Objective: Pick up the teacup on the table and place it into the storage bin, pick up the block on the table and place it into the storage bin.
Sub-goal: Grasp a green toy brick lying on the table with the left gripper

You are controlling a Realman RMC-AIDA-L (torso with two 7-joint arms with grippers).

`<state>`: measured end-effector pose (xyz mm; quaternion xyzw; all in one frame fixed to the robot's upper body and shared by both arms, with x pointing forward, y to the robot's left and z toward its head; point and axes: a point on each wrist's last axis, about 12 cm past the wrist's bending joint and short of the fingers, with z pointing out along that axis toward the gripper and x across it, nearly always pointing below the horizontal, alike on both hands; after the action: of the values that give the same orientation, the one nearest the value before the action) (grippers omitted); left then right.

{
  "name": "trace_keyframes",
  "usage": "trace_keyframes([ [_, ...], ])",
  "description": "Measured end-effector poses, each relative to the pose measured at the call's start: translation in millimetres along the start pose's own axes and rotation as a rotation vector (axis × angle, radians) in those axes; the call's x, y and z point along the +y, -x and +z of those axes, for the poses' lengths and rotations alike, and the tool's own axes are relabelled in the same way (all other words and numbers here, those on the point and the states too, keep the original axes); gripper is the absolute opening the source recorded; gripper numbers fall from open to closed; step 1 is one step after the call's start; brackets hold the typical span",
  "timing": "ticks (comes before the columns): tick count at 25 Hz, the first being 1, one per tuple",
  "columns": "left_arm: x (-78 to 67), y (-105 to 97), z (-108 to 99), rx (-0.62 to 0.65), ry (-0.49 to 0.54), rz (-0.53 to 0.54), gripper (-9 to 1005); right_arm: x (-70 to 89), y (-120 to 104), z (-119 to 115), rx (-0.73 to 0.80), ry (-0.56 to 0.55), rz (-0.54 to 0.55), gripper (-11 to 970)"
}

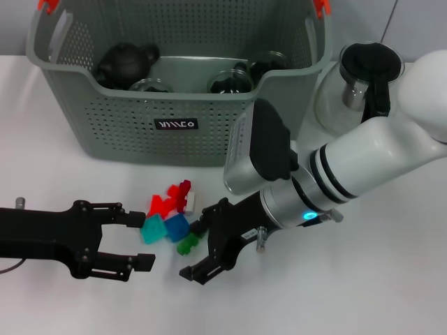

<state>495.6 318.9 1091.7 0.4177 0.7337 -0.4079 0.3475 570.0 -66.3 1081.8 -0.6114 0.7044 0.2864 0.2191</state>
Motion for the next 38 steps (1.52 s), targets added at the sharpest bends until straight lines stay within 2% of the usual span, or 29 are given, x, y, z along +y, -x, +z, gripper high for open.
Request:
trace_keyframes([
  [7,0.1,0.1,-1.5,0.007,0.005,0.003,827,-6.5,3.8,-4.7,-0.035,-0.037,-0.004,881],
  [17,1.4,0.7,-1.6,0.009,0.011,0.005,827,-9.4,4.9,0.4,-0.041,-0.088,-0.011,882],
  [38,2.8,2.7,-0.6,0.008,0.009,0.009,827,-1.5,-0.6,3.3,0.003,-0.028,-0.029,881],
])
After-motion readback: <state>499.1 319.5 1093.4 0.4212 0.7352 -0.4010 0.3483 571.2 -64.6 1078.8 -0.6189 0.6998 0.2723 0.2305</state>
